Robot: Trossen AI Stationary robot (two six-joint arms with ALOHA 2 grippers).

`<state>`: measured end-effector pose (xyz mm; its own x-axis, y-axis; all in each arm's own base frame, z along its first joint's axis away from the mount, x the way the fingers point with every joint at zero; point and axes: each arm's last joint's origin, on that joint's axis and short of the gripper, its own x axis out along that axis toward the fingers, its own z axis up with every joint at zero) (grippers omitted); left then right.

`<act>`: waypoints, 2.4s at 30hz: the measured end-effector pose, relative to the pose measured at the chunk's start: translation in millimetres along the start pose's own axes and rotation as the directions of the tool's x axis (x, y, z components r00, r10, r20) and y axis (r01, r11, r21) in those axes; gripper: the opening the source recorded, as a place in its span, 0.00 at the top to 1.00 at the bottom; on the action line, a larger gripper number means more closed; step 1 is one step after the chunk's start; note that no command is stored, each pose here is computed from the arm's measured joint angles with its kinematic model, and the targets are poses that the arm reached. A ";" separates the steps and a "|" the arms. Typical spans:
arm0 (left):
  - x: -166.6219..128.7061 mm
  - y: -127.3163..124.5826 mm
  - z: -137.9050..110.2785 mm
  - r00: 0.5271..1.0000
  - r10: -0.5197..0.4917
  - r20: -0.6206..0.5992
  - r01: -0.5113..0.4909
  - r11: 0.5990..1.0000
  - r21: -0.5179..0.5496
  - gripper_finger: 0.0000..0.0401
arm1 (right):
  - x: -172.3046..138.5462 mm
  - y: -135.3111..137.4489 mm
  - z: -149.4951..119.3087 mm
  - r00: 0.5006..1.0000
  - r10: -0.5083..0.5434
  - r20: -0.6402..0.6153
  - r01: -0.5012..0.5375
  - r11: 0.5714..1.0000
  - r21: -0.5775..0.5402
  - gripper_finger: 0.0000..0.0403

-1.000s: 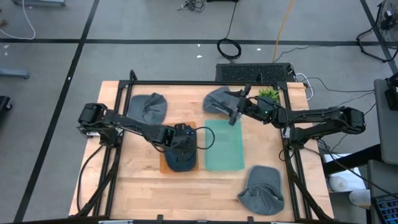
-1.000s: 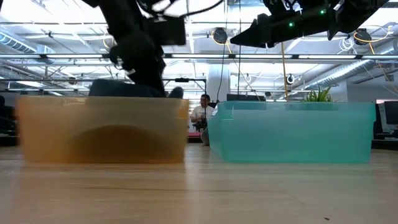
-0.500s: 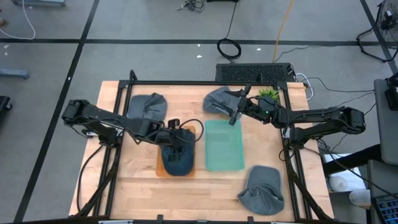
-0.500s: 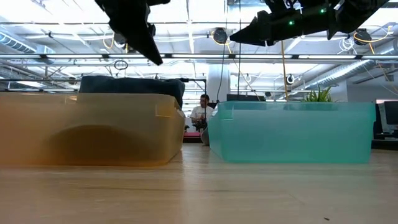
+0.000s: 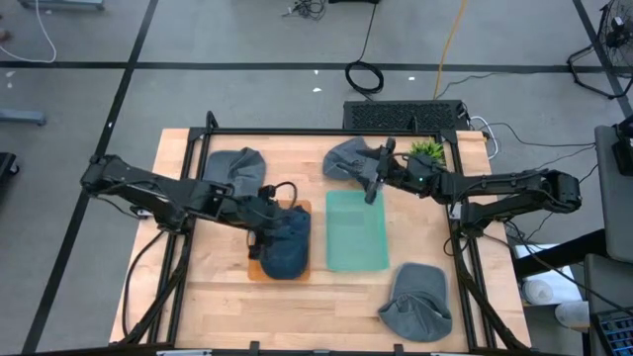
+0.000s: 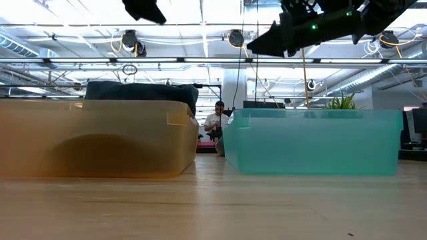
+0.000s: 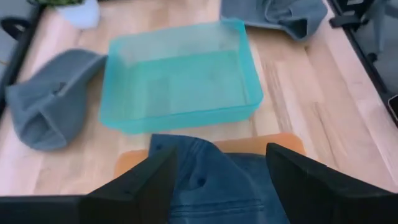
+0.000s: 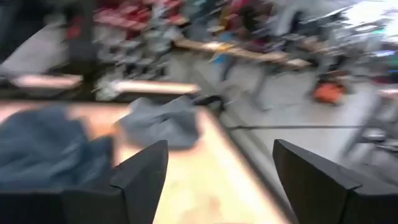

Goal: Pick & Place hat
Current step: Put the top right gray cap into the green bin

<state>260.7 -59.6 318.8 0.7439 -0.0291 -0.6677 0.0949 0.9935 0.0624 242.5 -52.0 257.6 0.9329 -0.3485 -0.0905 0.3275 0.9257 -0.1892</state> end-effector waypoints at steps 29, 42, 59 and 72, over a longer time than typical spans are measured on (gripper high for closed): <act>-65.2 0.8 -66.4 0.962 0.112 0.249 -0.106 0.994 -0.035 0.36 | -35.1 86.2 16.7 0.999 -0.007 0.036 0.016 0.964 -0.266 0.11; -75.2 7.7 -82.8 0.918 0.198 0.344 -0.158 0.977 -0.140 0.36 | -16.3 53.8 60.8 0.976 -0.114 -0.186 0.087 0.985 -0.147 0.11; -74.8 7.7 -83.5 0.921 0.198 0.337 -0.159 0.977 -0.140 0.36 | -3.0 -26.2 97.6 0.952 -0.162 -0.261 0.151 0.987 -0.061 0.11; -75.5 7.6 -81.5 0.913 0.197 0.356 -0.154 0.977 -0.145 0.36 | 34.3 -70.3 48.4 0.862 -0.166 -0.478 0.202 0.979 0.024 0.11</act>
<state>151.4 -41.0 309.2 0.9339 0.1302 -0.3331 -0.1181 0.9914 0.0564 258.8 -121.9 315.1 0.6784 -0.5246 -0.5144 0.5128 0.8395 -0.1798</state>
